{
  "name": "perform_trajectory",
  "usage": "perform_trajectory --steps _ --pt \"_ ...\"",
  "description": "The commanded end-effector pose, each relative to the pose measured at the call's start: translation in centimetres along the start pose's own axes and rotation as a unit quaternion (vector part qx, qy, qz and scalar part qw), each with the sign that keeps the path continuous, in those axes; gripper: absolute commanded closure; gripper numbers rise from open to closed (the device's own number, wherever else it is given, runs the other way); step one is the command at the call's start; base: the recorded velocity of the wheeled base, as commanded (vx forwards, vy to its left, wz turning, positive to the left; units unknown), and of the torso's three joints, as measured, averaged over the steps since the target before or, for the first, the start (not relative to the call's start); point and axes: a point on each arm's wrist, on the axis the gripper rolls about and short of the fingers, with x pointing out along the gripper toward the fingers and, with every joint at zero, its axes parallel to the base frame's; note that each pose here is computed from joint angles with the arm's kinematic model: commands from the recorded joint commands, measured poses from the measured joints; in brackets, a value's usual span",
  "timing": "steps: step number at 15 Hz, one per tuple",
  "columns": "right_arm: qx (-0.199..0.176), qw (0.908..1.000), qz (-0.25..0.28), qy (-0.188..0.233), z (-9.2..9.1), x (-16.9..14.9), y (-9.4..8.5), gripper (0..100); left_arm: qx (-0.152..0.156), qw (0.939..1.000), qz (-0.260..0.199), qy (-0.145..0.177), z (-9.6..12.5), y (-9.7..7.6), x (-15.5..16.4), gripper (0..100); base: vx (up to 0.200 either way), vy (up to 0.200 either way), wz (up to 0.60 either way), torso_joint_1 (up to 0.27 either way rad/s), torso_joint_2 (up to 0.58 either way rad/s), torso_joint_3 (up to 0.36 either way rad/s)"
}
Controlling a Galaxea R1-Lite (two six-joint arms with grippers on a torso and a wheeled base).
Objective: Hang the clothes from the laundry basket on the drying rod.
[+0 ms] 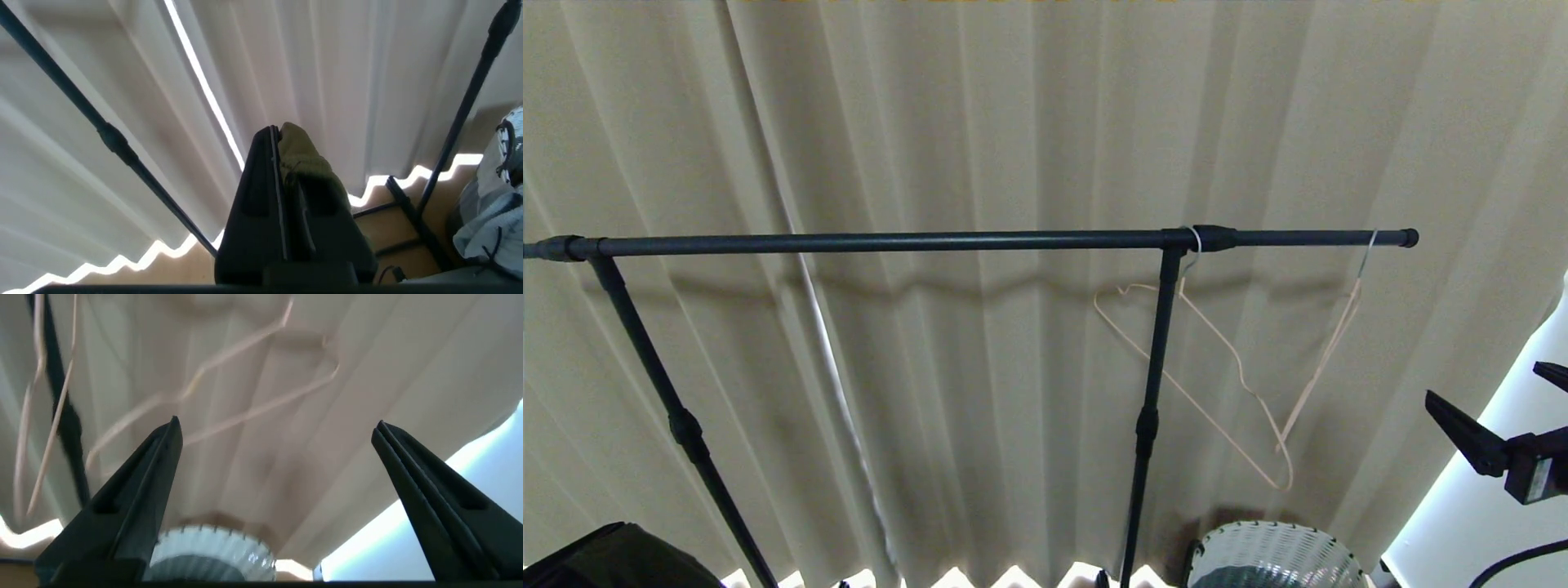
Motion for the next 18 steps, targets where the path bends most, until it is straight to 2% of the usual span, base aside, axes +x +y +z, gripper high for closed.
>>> perform_trajectory --steps 1,4,6,9,15,18 --pt "-0.001 0.9999 0.006 0.014 0.9 2.8 -0.2 0 0.000 1.0000 -0.002 -0.002 -0.1 -0.1 -0.1 100 0.000 0.000 0.00 0.000 0.00 0.000" --pt "-0.002 0.9982 0.041 0.044 1.0 6.7 1.1 0 -0.008 0.9998 -0.017 -0.010 0.1 -0.2 -0.1 100 0.000 0.000 0.00 0.000 0.00 0.000" --pt "0.004 0.9967 0.035 0.074 0.5 8.8 1.6 0 -0.008 0.9997 -0.020 -0.011 0.2 -0.2 -0.1 100 0.000 0.000 0.00 0.000 0.00 0.000" --pt "0.040 0.9935 0.023 0.104 -0.3 11.4 2.3 0 -0.007 0.9997 -0.020 -0.012 0.2 -0.2 -0.1 100 0.000 0.000 0.00 0.000 0.00 0.000" --pt "0.041 0.9926 -0.014 0.113 -0.4 15.9 2.4 0 -0.008 0.9997 -0.021 -0.009 0.0 -0.2 -0.1 100 0.000 0.000 0.00 0.000 0.00 0.000" --pt "0.039 0.9921 -0.024 0.117 -0.5 15.8 2.4 0 -0.008 0.9997 -0.022 -0.009 0.0 -0.2 -0.1 100 0.000 0.000 0.00 0.000 0.00 0.000"
